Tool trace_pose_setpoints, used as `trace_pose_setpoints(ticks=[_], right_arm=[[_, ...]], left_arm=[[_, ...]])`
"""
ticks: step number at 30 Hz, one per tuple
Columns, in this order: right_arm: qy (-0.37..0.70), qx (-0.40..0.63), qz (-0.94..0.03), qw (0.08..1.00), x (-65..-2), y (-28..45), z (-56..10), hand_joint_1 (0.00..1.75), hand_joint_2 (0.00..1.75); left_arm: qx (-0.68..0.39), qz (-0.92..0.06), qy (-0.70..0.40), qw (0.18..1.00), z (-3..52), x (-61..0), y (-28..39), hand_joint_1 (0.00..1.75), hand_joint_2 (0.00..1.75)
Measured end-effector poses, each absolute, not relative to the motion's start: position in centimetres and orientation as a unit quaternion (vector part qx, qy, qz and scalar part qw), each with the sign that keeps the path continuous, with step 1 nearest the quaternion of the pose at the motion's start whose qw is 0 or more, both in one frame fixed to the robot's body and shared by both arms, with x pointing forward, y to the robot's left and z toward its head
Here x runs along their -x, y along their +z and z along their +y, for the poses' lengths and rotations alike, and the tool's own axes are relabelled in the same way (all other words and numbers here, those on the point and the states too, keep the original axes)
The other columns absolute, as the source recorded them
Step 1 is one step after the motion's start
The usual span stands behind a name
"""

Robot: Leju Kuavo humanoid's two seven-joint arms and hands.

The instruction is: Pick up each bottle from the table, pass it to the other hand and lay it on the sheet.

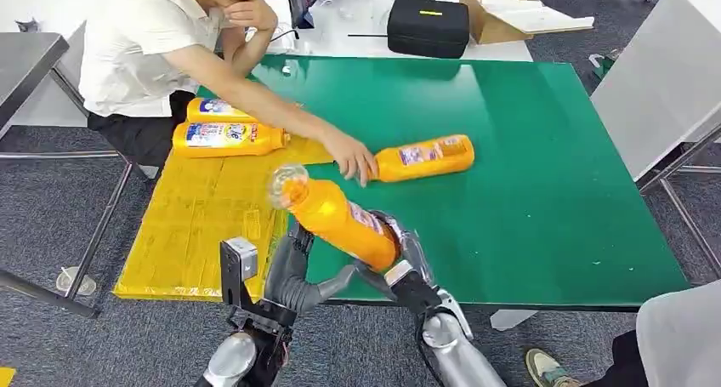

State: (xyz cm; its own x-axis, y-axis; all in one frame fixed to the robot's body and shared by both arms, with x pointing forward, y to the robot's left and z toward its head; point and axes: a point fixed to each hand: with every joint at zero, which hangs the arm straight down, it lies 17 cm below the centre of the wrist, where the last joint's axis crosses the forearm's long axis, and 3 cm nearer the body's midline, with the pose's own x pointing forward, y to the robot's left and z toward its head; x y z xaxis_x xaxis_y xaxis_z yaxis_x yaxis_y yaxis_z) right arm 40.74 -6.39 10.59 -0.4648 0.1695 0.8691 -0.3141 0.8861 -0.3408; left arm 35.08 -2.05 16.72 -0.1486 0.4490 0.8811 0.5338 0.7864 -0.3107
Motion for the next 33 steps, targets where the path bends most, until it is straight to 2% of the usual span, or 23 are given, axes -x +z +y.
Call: trace_pose_setpoints(ticks=[12, 13, 14, 18, 20, 21, 22, 23, 33], right_arm=[[0.285, -0.073, -0.820, 0.490, -39.3, 11.0, -2.1, 1.75, 1.75], [0.286, -0.075, -0.820, 0.490, -39.3, 11.0, -2.0, 1.75, 1.75], [0.287, -0.078, -0.819, 0.490, -39.3, 11.0, -1.8, 1.75, 1.75], [0.289, -0.090, -0.818, 0.489, -39.3, 11.2, -1.1, 1.75, 1.75], [0.286, -0.097, -0.817, 0.491, -39.3, 11.2, -0.9, 1.50, 1.75], [0.285, -0.101, -0.816, 0.492, -39.3, 11.2, -0.8, 1.47, 1.75], [0.284, -0.105, -0.816, 0.493, -39.3, 11.2, -0.7, 0.16, 1.75], [0.284, -0.107, -0.815, 0.494, -39.3, 11.1, -0.6, 0.00, 1.75], [0.281, -0.139, -0.795, 0.520, -38.5, 9.5, -0.1, 0.00, 1.75]], left_arm=[[0.362, -0.739, 0.033, 0.568, -1.3, -37.0, 18.6, 0.00, 1.75], [0.365, -0.737, 0.039, 0.568, -1.1, -37.1, 18.7, 1.03, 1.75], [0.367, -0.736, 0.045, 0.567, -0.9, -37.2, 18.8, 1.75, 1.75], [0.373, -0.737, 0.066, 0.560, -0.1, -37.5, 19.3, 1.75, 1.75], [0.375, -0.738, 0.075, 0.556, 0.3, -37.6, 19.5, 1.75, 1.75], [0.375, -0.739, 0.080, 0.554, 0.4, -37.6, 19.6, 1.75, 1.75], [0.377, -0.740, 0.083, 0.551, 0.5, -37.5, 19.7, 1.75, 1.75], [0.378, -0.740, 0.085, 0.550, 0.6, -37.5, 19.8, 1.75, 1.75], [0.392, -0.739, 0.099, 0.538, 1.2, -37.6, 20.7, 1.75, 1.75]])
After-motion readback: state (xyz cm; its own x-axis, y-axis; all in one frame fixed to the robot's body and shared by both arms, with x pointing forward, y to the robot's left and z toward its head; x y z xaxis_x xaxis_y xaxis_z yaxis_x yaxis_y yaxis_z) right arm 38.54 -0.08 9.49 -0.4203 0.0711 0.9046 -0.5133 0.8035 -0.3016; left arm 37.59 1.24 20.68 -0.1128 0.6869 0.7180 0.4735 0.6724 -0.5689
